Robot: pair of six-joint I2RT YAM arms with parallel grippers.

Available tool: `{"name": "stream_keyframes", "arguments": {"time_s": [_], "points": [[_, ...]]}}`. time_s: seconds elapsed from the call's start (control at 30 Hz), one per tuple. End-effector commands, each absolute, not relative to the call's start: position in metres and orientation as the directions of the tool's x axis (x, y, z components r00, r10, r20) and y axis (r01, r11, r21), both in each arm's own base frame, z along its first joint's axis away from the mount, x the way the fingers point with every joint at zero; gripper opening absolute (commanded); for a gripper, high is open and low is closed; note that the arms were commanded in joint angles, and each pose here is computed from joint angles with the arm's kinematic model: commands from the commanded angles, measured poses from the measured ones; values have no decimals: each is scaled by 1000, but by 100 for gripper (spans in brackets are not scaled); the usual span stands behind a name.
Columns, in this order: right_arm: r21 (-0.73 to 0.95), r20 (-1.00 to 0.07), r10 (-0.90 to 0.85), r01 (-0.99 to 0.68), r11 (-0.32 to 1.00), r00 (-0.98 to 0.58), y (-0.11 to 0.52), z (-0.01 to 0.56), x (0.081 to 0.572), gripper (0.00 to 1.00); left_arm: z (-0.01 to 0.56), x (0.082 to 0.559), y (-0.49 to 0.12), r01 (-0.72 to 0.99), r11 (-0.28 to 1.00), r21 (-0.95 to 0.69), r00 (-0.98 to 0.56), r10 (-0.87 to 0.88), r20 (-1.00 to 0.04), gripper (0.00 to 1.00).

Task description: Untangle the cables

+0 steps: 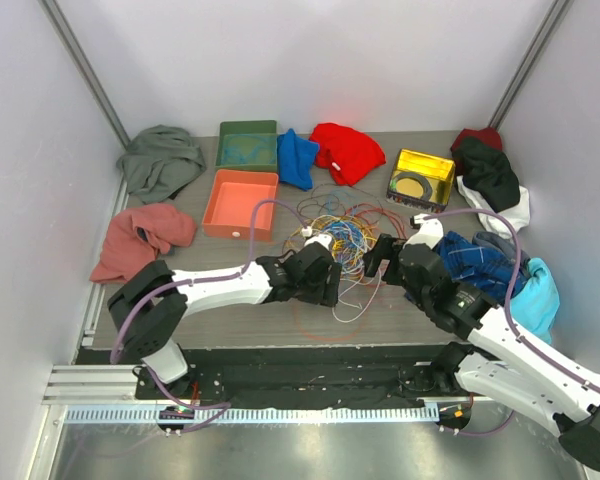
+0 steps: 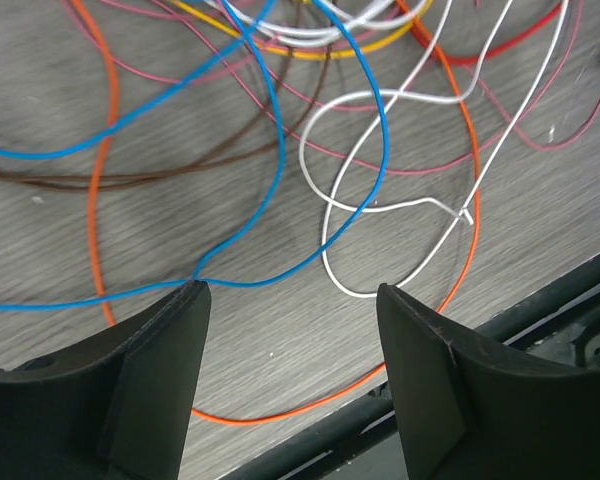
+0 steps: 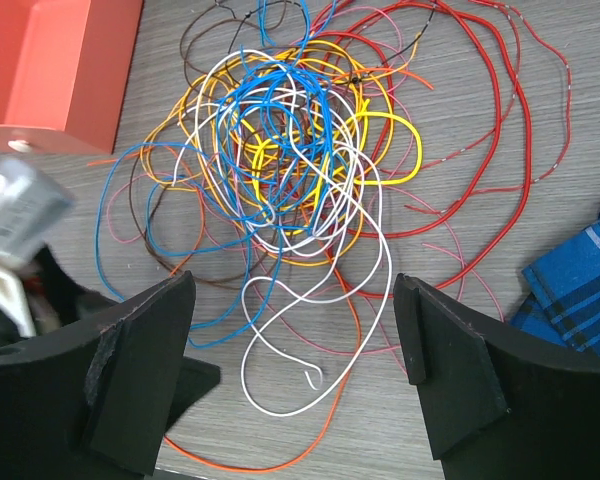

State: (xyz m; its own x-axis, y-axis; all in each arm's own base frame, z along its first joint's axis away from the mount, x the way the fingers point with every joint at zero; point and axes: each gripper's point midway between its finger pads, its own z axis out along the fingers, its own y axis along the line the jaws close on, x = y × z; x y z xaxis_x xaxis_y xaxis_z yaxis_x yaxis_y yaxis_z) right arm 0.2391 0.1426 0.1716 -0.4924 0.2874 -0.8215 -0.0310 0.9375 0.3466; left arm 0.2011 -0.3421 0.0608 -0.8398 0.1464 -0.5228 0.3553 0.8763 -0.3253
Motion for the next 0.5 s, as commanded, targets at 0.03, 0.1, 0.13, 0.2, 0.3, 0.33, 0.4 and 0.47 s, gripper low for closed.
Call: {"name": "stream_keyframes", "arguments": {"time_s": [0.03, 0.1, 0.13, 0.2, 0.3, 0.33, 0.4, 0.47], "points": [[367, -829, 315, -24, 930, -462, 139, 183, 239, 89, 64, 202, -366, 427, 831, -357, -817, 186, -545, 72], [361, -829, 311, -21, 932, -464, 138, 181, 238, 89, 56, 204, -366, 425, 838, -344, -818, 193, -542, 72], [359, -829, 310, -20, 933, -466, 138, 181, 238, 89, 54, 206, -367, 422, 842, -335, -816, 192, -545, 72], [359, -831, 310, -19, 933, -462, 137, 182, 238, 89, 49, 211, -366, 415, 852, -318, -812, 190, -552, 70], [357, -832, 311, -14, 934, -460, 135, 183, 238, 89, 44, 219, -364, 392, 872, -292, -805, 172, -568, 61], [357, -832, 311, -13, 934, -459, 135, 183, 238, 89, 42, 220, -364, 390, 876, -285, -804, 173, -569, 53], [350, -834, 306, -12, 937, -459, 135, 181, 238, 89, 42, 223, -363, 384, 882, -272, -798, 169, -579, 42], [347, -834, 303, -11, 938, -462, 134, 180, 238, 89, 43, 225, -360, 381, 886, -263, -794, 168, -585, 24]]}}
